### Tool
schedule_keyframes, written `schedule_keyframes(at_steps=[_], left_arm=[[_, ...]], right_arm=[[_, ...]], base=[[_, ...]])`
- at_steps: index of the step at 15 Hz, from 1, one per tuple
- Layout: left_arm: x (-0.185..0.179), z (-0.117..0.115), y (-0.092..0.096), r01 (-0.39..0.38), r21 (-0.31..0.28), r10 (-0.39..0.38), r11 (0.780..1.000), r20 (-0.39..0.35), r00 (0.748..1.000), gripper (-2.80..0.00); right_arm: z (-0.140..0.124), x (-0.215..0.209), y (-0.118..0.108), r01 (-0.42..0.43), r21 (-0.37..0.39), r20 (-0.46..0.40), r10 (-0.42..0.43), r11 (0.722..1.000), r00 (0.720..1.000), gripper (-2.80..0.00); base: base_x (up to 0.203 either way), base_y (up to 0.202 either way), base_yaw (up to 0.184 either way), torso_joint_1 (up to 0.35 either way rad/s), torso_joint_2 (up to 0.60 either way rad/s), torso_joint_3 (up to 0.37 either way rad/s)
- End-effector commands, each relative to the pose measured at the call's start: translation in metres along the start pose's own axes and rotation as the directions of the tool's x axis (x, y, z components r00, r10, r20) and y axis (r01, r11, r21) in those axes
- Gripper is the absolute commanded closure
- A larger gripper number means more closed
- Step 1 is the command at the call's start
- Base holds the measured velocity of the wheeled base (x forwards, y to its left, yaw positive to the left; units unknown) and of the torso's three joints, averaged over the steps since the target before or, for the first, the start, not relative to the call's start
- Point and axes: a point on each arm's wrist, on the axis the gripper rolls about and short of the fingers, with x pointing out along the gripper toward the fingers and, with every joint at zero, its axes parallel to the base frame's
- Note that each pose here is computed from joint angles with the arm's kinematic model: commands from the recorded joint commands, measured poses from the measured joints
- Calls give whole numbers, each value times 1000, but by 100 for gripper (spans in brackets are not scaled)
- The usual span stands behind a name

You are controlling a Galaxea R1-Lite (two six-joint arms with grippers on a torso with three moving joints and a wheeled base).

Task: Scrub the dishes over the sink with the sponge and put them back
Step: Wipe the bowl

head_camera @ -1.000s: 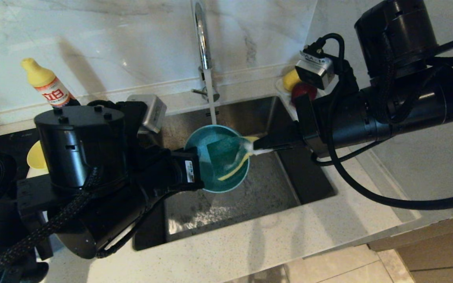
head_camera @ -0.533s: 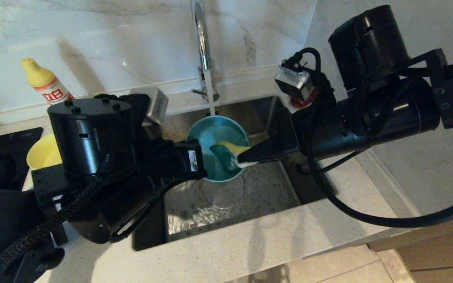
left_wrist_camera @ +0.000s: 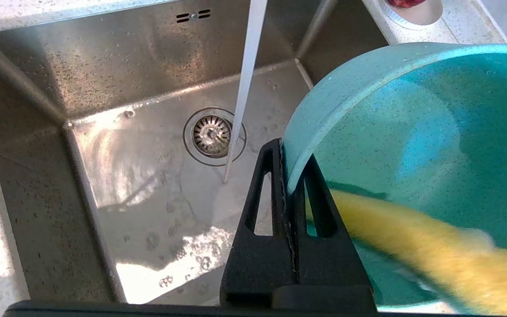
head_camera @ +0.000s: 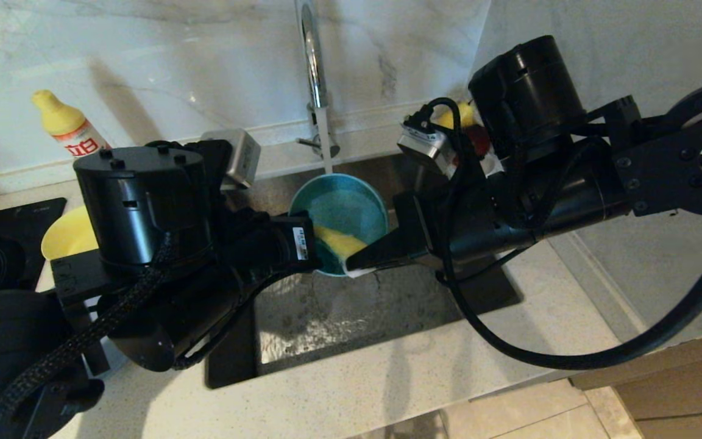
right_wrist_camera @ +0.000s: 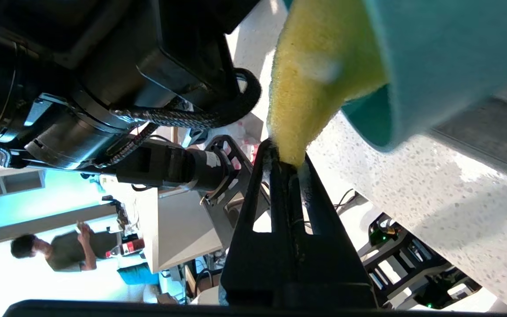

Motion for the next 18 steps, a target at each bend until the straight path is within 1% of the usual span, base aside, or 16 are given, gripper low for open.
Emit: schedule_keyframes(at_steps=[1, 6, 9, 15, 17, 18], left_arm=[[0, 0, 0, -3, 0, 3, 1000, 2, 1000, 0], [-7, -4, 3, -1, 20, 2, 1000, -11, 1000, 0], [-8, -6, 4, -2, 22, 3, 1000, -16, 1000, 0], [-9, -8, 6, -8, 28, 8, 1000, -24, 1000, 0], [-5, -10, 9, -47, 40, 48, 998, -24, 999, 0], [-4, -10, 11, -54, 45, 55, 998, -24, 998, 0]], right_arm=[[3, 9, -2, 9, 4, -1, -9, 1000, 1000, 0], [14, 6, -1, 43, -8, 60, -42, 999, 997, 0], [16, 1, -3, 122, -1, 112, -121, 993, 986, 0], [20, -20, 3, 131, -4, 158, -129, 991, 979, 0], [19, -26, 7, 127, -10, 168, -123, 992, 978, 0], [19, -27, 7, 127, -9, 167, -124, 992, 978, 0]], base=[[0, 0, 0, 0, 0, 0], [0, 0, 0, 0, 0, 0], [0, 0, 0, 0, 0, 0], [0, 0, 0, 0, 0, 0], [0, 0, 0, 0, 0, 0], [0, 0, 0, 0, 0, 0]])
